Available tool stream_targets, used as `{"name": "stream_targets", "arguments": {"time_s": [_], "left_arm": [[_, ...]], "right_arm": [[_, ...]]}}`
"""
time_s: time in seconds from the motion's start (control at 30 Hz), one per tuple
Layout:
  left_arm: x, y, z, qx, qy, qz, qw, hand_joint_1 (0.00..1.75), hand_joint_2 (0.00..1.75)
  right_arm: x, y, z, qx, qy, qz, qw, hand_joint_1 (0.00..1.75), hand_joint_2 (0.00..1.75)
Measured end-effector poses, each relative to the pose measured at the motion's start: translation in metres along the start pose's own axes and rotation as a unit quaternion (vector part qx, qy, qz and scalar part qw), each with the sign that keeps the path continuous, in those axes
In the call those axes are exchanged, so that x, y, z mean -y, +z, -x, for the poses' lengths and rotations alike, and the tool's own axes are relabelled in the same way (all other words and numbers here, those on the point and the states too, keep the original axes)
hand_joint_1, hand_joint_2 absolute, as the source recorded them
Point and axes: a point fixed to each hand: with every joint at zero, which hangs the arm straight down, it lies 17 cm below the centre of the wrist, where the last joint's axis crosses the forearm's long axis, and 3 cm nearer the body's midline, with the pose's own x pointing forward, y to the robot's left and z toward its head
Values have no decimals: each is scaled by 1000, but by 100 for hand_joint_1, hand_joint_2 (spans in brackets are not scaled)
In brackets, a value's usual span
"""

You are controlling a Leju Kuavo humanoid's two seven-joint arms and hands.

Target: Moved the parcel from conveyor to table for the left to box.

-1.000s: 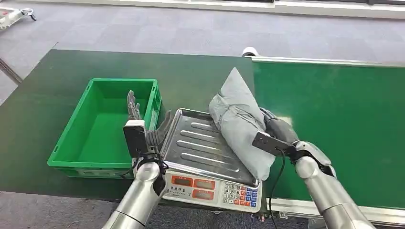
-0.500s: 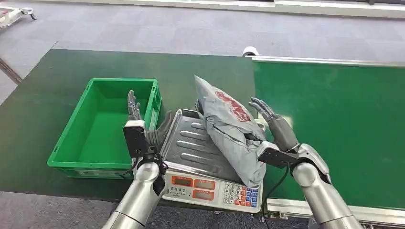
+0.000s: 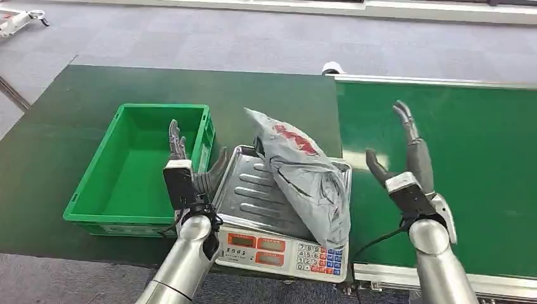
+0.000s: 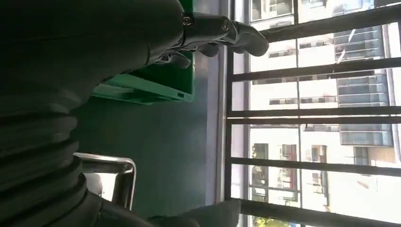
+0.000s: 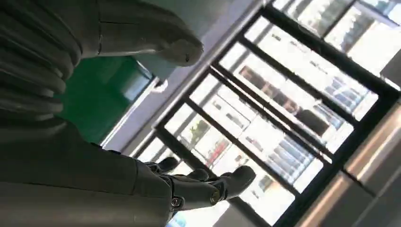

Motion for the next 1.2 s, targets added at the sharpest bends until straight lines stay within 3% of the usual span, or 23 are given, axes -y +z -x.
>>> {"name": "stream_targets", "arguments": {"time_s": [0.3, 0.6, 0.97, 1.2], "left_arm": [[1, 0, 0, -1, 1, 0, 1000, 0, 175], [6, 1, -1, 2, 1, 10, 1000, 0, 175], [10, 2, -2, 3, 2, 17, 1000, 0, 175], [25, 8, -2, 6, 4, 50, 999, 0, 175]], "right_arm": [[42, 3, -20, 30, -5, 86, 996, 0, 175], [117, 43, 8, -19, 14, 264, 964, 0, 175], [143, 90, 50, -90, -4, 323, 942, 0, 175], [109, 123, 101, -164, -31, 271, 948, 0, 175]]}}
